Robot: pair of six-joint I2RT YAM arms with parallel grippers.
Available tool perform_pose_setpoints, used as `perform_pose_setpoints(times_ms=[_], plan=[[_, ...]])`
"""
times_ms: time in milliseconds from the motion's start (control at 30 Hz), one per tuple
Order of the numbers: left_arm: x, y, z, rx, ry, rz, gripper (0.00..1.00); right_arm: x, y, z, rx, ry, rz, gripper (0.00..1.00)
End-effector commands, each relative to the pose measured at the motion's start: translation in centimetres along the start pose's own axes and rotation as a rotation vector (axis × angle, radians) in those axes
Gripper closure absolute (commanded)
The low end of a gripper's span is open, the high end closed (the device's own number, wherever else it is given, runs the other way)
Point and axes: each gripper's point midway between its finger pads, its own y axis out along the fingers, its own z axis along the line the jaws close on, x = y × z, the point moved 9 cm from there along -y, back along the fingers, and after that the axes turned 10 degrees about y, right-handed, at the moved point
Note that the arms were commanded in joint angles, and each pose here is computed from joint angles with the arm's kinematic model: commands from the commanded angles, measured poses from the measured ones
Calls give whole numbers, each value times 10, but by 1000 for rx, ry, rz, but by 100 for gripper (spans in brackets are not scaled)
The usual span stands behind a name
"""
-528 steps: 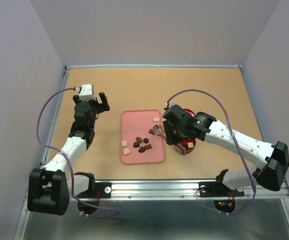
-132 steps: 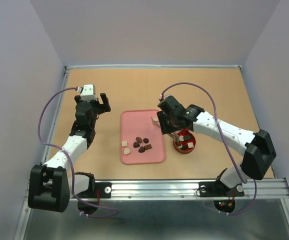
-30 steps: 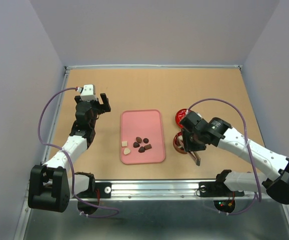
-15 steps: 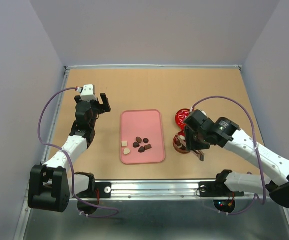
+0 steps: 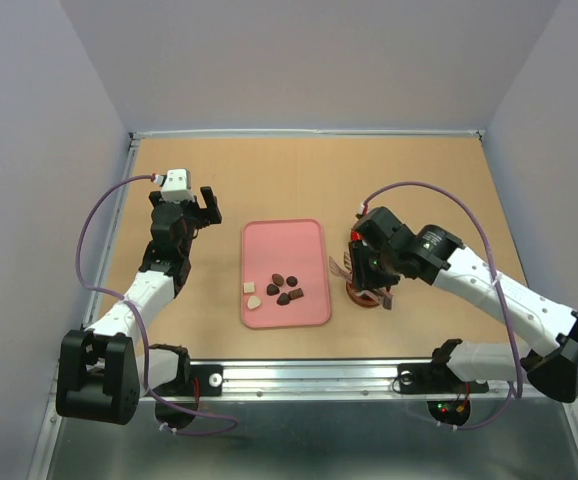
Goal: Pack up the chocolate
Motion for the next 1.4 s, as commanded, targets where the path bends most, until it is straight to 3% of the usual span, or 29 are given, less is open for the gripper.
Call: perform_pose_setpoints(times_ms=[0, 500, 967, 1367], plan=[[19, 3, 2, 6, -10, -68, 4, 22, 0, 30, 165, -52, -77, 52], [17, 6, 2, 10, -4, -57, 4, 14, 41, 81, 268, -175, -4, 51], [18, 5, 3, 10, -5, -62, 4, 18, 37, 99, 298, -200, -30, 51], [18, 5, 3, 12, -5, -59, 4, -2, 46, 106, 308, -232, 54, 51]])
